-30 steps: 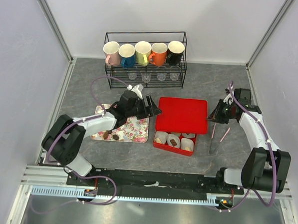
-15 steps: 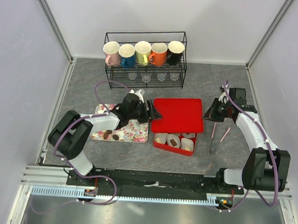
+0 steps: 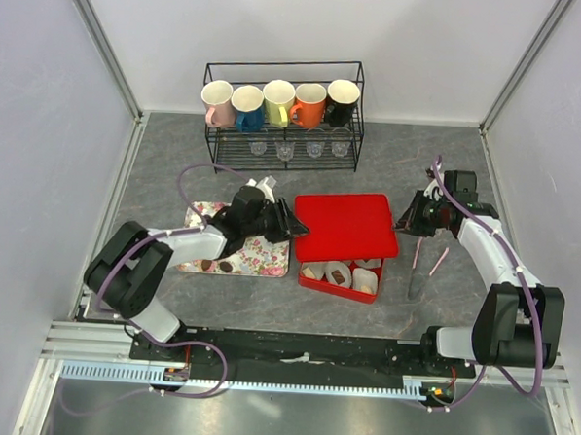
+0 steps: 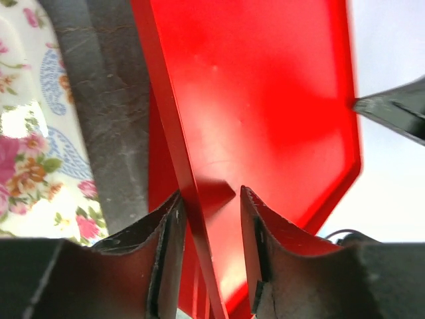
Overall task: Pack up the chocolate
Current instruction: Adjust the box lid.
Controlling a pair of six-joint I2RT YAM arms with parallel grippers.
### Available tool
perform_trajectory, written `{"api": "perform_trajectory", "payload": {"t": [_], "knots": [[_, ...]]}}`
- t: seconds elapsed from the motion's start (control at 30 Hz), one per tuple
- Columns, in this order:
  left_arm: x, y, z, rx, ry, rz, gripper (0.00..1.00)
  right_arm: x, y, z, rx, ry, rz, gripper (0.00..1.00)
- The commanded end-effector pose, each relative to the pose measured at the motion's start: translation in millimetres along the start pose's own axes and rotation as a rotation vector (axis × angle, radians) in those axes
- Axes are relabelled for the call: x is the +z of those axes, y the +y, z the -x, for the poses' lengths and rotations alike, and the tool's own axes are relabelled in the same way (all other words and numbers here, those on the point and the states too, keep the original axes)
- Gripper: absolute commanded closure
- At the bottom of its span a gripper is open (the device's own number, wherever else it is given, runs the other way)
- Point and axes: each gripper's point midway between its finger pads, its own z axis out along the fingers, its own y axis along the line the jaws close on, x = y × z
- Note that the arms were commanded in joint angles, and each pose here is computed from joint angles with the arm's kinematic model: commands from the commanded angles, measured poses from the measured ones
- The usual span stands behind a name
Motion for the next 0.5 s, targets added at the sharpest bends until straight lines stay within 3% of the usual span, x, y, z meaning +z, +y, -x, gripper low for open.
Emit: {"api": "perform_trajectory", "payload": {"t": [0.0, 0.47], "knots": [[-23.7, -52.4, 20.3, 0.001, -0.081, -0.183, 0.57, -1.5, 19.2, 6.0, -0.027, -0.020, 0.080, 1.00], [-68.1, -106.5, 38.1, -0.001, -0.178, -0.369, 0.54, -27.1, 50.6, 24.2, -0.088, -0.115, 0.176, 1.00]]}}
